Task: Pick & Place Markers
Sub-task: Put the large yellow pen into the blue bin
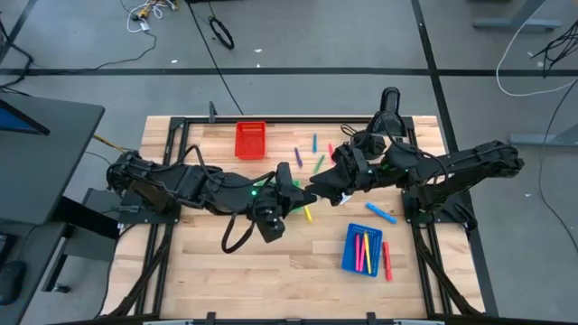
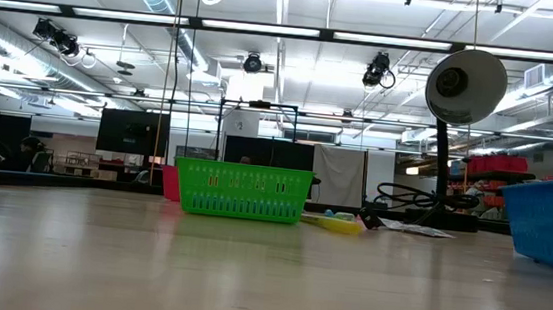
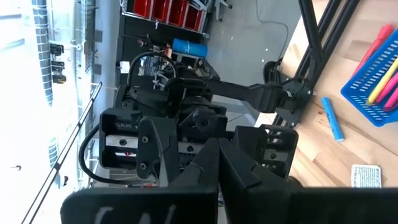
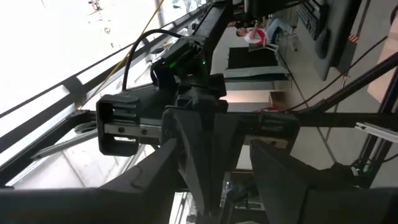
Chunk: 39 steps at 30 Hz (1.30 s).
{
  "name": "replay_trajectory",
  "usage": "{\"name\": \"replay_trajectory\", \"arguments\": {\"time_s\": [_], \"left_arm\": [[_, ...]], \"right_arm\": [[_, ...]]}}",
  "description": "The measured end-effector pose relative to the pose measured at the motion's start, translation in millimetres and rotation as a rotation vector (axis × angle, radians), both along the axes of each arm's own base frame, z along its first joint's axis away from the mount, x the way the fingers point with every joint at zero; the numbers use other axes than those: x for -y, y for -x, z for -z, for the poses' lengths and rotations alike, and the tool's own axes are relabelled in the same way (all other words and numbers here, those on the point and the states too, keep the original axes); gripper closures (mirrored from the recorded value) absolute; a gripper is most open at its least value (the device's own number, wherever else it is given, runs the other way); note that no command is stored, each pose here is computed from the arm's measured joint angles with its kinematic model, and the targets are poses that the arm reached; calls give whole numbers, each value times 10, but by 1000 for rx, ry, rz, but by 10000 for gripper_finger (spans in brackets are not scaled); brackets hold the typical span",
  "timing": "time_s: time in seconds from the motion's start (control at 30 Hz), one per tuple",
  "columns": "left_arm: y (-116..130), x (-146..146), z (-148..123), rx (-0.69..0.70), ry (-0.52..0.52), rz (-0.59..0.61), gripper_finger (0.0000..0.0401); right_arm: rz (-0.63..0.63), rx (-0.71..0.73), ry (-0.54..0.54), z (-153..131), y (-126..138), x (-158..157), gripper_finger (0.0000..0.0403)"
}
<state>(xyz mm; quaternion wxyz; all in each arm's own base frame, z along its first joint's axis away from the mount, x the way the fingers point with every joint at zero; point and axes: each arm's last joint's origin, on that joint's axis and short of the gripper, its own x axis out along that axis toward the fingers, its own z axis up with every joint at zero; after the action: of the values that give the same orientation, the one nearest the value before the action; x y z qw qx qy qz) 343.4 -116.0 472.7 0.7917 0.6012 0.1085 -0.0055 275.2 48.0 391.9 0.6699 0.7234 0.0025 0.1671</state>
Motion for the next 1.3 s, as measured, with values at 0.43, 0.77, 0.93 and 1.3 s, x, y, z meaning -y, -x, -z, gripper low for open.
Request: {"name": "replay_trajectory", "arguments": {"time_s": [0.43, 0.77, 0.93, 1.3], "left_arm": [[3, -23, -7, 110, 578, -186, 397], [66, 41, 0, 178, 1006, -290, 321], [76, 53, 32, 177, 1145, -326, 283], [86, 34, 92, 160, 1262, -393, 254]], "right_arm": [[60, 60, 437, 46, -3, -10, 204], [30, -207, 825, 397, -8, -2, 204], [10, -404, 923, 585, 38, 26, 204], [27, -714, 931, 839, 109, 83, 204]]}}
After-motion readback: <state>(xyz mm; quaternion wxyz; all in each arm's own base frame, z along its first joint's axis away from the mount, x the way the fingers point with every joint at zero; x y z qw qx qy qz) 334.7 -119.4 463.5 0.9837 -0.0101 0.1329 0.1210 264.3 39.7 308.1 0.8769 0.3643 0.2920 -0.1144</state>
